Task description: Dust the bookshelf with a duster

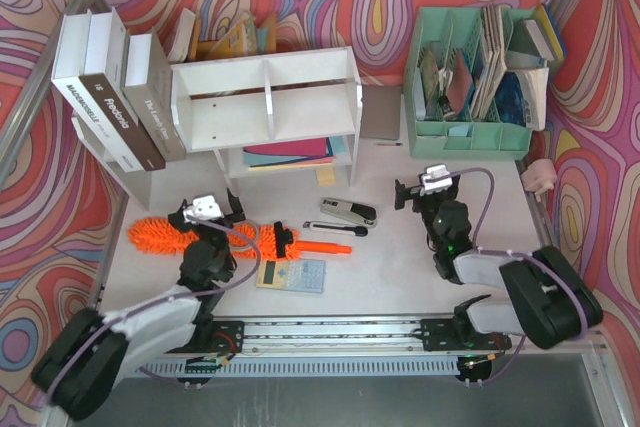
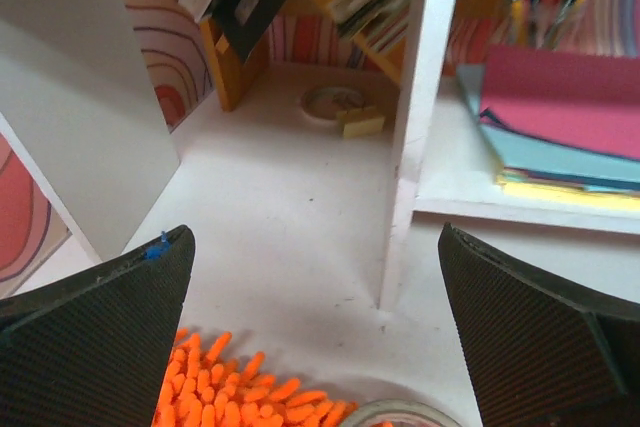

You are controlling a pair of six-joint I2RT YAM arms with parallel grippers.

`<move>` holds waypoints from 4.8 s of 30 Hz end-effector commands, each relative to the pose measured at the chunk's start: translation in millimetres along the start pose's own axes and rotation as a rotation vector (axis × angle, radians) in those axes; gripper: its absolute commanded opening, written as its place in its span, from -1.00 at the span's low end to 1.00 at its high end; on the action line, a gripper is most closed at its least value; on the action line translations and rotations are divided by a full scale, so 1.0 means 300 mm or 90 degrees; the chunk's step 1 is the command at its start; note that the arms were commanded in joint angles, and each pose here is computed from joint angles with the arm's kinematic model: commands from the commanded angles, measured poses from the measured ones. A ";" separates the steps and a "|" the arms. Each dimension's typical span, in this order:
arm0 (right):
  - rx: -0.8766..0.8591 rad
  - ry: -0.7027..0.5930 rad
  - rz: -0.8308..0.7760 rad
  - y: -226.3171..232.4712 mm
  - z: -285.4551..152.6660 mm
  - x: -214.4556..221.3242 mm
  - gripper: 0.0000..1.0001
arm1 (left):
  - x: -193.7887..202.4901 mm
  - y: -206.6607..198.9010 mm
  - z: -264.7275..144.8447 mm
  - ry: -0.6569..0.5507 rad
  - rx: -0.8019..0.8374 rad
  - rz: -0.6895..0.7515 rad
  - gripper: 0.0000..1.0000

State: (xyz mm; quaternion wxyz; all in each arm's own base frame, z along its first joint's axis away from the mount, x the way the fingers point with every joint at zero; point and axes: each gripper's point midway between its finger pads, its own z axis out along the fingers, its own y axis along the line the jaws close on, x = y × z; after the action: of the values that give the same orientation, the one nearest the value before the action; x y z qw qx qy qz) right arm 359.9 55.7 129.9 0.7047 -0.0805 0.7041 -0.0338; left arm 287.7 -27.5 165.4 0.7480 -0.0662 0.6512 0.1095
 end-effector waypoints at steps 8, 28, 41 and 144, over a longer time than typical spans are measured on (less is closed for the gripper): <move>-0.124 -0.023 0.141 0.115 -0.106 -0.180 0.97 | -0.068 0.044 -0.149 0.089 0.004 -0.065 0.97; -0.105 0.180 0.310 0.156 -0.134 -0.140 0.97 | -0.094 0.141 -0.298 0.298 -0.066 -0.283 0.97; -0.089 0.203 0.303 0.154 -0.124 -0.089 0.98 | -0.045 -0.001 -0.340 0.424 0.015 -0.266 0.97; -0.123 0.273 0.326 0.223 -0.103 -0.004 0.97 | 0.275 0.040 -0.433 0.630 -0.170 -0.307 -0.58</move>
State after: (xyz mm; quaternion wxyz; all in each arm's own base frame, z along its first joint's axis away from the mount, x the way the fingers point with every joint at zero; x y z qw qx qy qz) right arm 318.1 115.5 106.0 0.5020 0.0390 0.8440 0.1850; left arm 190.1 -47.6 66.6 0.3689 -0.3366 0.8657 -0.0342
